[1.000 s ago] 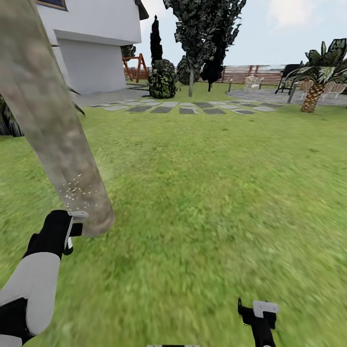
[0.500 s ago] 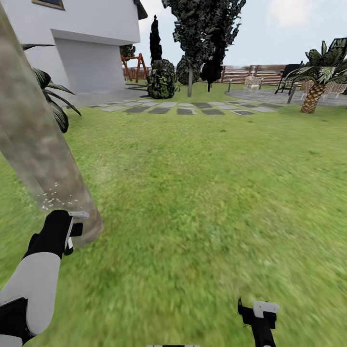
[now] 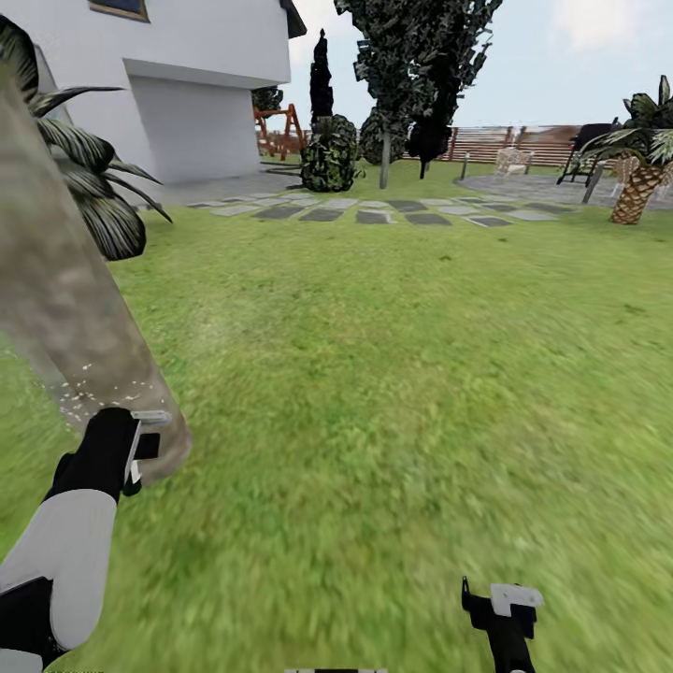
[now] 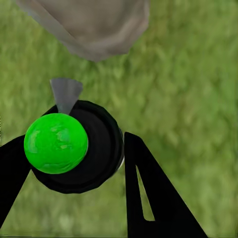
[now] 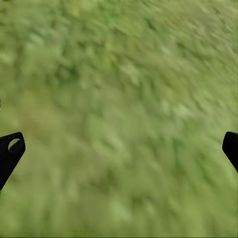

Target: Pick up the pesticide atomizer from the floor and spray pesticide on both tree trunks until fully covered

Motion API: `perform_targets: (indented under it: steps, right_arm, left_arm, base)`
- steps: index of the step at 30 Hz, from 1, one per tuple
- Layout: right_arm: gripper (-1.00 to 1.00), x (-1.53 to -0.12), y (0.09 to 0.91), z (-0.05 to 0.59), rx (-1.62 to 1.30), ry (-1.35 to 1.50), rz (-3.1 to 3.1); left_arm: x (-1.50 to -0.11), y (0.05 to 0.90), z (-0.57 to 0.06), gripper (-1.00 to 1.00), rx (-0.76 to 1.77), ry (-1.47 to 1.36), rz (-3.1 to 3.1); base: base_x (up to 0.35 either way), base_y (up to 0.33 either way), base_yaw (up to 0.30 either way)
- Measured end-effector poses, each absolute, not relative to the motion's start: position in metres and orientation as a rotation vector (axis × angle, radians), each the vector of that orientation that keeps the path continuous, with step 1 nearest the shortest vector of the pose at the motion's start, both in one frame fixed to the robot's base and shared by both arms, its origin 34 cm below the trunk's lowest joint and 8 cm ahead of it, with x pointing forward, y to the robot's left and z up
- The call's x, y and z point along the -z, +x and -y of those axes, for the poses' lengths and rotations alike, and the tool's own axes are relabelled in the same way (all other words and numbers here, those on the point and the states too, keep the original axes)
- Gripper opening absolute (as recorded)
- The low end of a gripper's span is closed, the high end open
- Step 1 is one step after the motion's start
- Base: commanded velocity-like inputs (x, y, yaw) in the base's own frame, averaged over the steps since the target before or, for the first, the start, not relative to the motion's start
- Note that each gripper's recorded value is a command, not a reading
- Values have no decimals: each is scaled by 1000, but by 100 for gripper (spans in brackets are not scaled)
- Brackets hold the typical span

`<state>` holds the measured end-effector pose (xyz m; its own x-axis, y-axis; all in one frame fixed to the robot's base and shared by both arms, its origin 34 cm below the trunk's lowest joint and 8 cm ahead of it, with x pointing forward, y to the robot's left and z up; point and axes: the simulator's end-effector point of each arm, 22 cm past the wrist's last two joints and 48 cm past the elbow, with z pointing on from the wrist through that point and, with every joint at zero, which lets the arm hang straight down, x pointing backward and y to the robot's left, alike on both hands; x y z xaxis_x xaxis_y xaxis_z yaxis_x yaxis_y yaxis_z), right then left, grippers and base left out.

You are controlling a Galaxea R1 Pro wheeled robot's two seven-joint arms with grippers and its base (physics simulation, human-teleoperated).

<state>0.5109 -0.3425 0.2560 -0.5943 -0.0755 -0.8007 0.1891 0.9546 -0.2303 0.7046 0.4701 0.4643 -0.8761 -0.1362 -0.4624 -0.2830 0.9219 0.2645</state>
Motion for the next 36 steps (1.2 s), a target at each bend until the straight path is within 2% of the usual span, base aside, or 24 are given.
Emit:
perform_targets:
  steps: [13,27,36]
  right_arm:
    - [100,-256,511,342,364,78,-2179]
    - [100,-256,511,341,361,79,-2179]
    - [100,-256,511,341,361,78,-2179]
  left_arm:
    - [-460,699,-475,-100,-461,-312,-2642]
    - [-440,682,-472,-100,-468,-298,-2680]
    - [-444,684,-473,-100,-470,-302,-2669]
  base:
    - [52,-57,277]
    - [132,-240,76]
    - [165,-249,259]
